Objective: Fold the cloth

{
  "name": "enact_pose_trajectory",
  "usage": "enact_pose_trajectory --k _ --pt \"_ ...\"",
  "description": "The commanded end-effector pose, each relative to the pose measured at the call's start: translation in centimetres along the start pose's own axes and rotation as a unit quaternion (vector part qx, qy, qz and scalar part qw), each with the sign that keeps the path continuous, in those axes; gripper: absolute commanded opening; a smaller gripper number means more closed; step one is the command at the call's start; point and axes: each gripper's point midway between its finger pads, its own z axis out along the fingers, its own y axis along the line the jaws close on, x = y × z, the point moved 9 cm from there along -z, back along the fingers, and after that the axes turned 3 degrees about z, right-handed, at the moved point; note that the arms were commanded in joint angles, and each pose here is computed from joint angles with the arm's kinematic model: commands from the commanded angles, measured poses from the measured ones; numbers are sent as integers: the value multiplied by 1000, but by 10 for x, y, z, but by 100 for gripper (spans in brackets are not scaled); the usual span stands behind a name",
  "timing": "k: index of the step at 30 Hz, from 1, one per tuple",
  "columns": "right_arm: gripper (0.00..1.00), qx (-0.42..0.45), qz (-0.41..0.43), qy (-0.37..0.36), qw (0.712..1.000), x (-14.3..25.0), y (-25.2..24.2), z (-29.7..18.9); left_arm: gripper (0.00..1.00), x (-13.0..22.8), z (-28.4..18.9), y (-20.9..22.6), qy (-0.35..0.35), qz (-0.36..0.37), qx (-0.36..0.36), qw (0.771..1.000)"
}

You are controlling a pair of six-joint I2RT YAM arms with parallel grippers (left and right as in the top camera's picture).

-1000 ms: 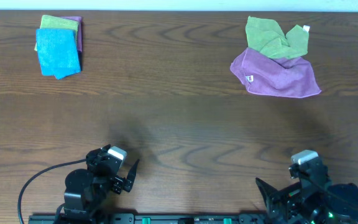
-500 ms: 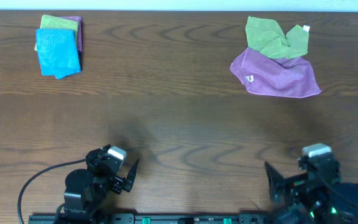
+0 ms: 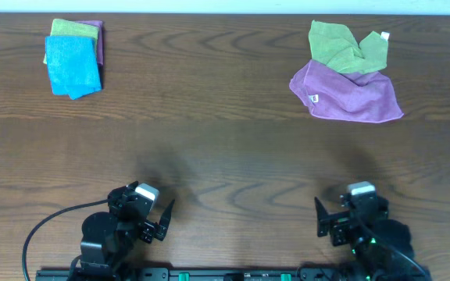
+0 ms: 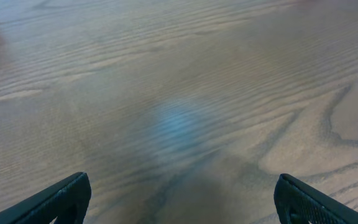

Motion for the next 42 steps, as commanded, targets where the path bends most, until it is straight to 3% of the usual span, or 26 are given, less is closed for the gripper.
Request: enact_pose_trajectory --k 1,10,42 --pt "99 -14 -6 11 1000 12 2 9 96 2 1 0 0 -3 0 1000" --pt "99 -15 -5 50 999 34 2 25 95 2 1 0 0 -3 0 1000" --pt "99 -15 -5 49 999 34 1 25 95 2 1 0 0 -3 0 1000"
